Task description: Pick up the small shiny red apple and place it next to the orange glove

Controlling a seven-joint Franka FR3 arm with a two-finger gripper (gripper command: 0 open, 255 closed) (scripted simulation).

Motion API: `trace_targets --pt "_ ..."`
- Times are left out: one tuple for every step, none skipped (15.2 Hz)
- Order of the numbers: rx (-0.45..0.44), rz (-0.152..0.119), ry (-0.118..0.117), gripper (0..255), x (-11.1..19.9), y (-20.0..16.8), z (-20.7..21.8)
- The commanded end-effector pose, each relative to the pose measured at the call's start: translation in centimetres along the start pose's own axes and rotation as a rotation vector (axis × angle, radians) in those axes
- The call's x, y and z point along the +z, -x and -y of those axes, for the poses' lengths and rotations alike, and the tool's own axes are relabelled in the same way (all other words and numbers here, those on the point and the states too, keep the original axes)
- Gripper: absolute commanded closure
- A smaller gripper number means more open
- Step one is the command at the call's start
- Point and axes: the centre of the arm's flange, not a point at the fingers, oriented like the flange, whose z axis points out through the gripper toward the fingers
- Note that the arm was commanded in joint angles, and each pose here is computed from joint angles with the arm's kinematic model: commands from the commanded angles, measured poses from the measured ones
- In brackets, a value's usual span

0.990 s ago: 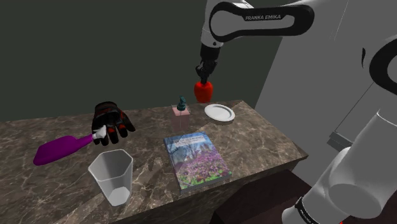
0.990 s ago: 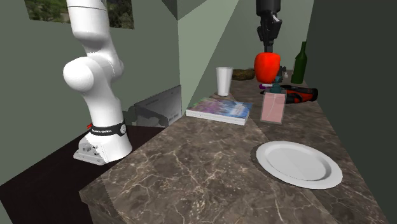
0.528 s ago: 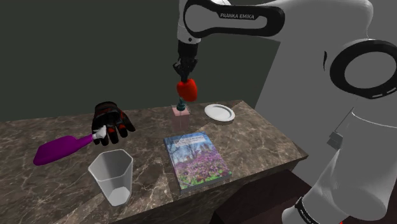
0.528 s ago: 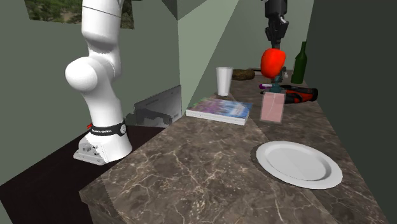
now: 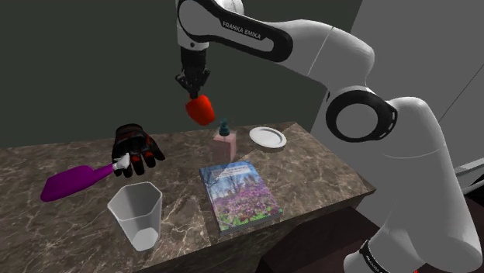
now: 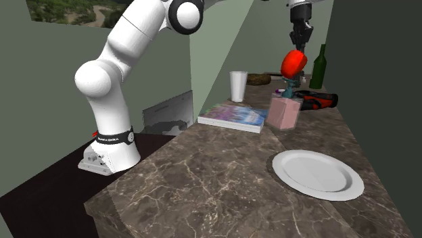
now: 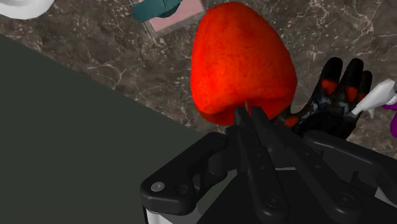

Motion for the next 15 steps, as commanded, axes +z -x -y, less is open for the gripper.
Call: trace_targets --pt "0.003 0.002 0.0 255 0.9 -0.2 0.6" --pt "0.003 0.002 0.0 255 1.4 -0.2 0.6" --pt "0.003 0.002 0.0 255 1.9 -0.1 0.7" --pt "0.003 0.002 0.0 255 2.4 -0.1 0.8" --pt "0.003 0.002 0.0 255 3.0 0.0 0.8" --pt "0.003 0.002 0.0 255 3.5 0.0 0.9" --pt "0.003 0.002 0.0 255 4.0 0.1 0.9" --pt "0.003 0.002 0.0 255 4.5 0.1 1.0" --pt "0.003 0.002 0.0 255 5.1 0.2 1.0" --pt "0.003 0.002 0.0 255 5.6 0.2 1.1" --pt "0.003 0.002 0.0 255 6.1 0.3 1.1" --pt "0.003 0.002 0.0 255 6.6 0.4 1.2" --pt "0.003 0.002 0.0 255 7.1 0.4 1.2" --pt "0.003 0.002 0.0 255 7.7 0.5 1.3" --pt "0.003 0.002 0.0 255 8.2 0.5 1.4"
